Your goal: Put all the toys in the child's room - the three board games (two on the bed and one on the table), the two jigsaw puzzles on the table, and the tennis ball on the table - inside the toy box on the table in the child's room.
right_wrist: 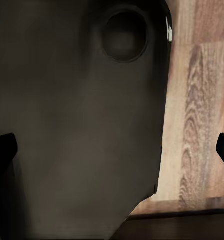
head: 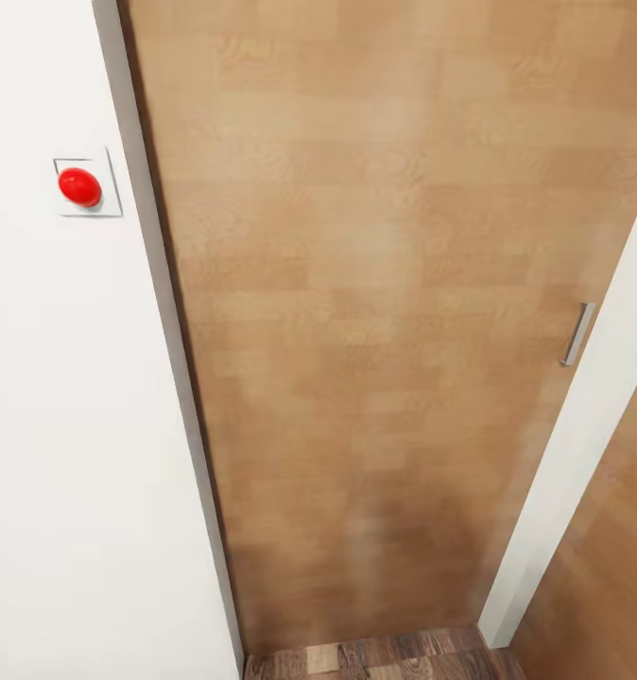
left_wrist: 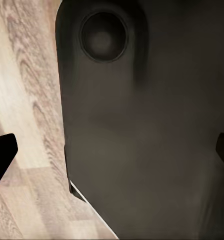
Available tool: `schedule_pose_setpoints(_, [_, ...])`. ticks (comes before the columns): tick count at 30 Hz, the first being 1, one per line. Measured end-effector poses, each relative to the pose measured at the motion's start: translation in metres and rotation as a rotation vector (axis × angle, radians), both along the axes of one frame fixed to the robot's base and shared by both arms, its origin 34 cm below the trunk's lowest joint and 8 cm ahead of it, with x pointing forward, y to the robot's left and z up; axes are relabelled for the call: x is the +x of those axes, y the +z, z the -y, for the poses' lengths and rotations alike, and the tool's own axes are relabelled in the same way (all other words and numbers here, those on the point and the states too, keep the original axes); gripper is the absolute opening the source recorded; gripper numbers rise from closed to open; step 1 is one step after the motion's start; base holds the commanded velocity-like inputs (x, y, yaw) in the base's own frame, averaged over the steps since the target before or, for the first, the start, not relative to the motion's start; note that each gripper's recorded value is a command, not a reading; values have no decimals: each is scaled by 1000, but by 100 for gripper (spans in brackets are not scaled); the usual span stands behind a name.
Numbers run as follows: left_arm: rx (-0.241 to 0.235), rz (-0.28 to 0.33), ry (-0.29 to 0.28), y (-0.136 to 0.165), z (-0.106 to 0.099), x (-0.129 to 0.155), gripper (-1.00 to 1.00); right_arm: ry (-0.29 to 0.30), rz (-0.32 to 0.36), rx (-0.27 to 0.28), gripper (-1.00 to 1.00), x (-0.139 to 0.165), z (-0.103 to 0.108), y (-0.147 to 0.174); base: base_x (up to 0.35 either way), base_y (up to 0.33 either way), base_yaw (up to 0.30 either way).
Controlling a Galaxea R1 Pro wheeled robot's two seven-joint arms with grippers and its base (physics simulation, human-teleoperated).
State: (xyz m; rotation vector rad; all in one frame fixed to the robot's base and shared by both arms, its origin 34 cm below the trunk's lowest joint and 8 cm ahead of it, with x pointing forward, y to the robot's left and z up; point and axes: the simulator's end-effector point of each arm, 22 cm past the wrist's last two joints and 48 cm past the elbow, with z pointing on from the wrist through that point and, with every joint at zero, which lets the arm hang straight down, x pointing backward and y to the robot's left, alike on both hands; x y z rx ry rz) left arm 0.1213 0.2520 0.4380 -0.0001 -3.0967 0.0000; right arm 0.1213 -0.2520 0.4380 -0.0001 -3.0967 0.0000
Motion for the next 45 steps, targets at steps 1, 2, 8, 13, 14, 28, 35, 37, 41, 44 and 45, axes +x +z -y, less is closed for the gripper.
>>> schedule_pose_setpoints(1, [-7,5,-1,0,5,1,100,-6,4,2,100,1,-4,0,0,0,0])
schedule_pose_setpoints(2, [-13,11,0,0,9,2,100,-7,4,7,100,1,-8,0,0,0,0])
schedule_pose_setpoints(8, [-16,15,-4,0,12,3,100,-15,-3,16,100,-1,-15,0,0,0,0])
schedule_pose_setpoints(13, [-15,15,-5,0,11,3,100,-17,-3,16,100,-1,-16,0,0,0,0])
schedule_pose_setpoints(14, [-15,15,-5,2,11,3,100,-17,-3,16,100,-1,-16,2,0,0,0])
schedule_pose_setpoints(28, [-8,25,-7,25,5,6,100,-9,3,16,100,1,-16,25,0,0,0])
schedule_pose_setpoints(35, [-7,70,-6,36,4,16,100,-7,4,15,100,1,-15,36,0,0,0])
schedule_pose_setpoints(37, [-6,71,-5,39,4,16,100,-8,4,15,100,1,-15,39,0,0,0])
schedule_pose_setpoints(41, [-6,72,-3,45,4,16,100,-7,4,15,100,1,-15,45,0,0,0])
schedule_pose_setpoints(44, [-6,72,-1,50,4,16,100,-5,5,13,100,1,-14,50,0,0,0])
schedule_pose_setpoints(45, [-5,72,0,51,4,16,100,-5,5,13,100,1,-13,51,0,0,0])
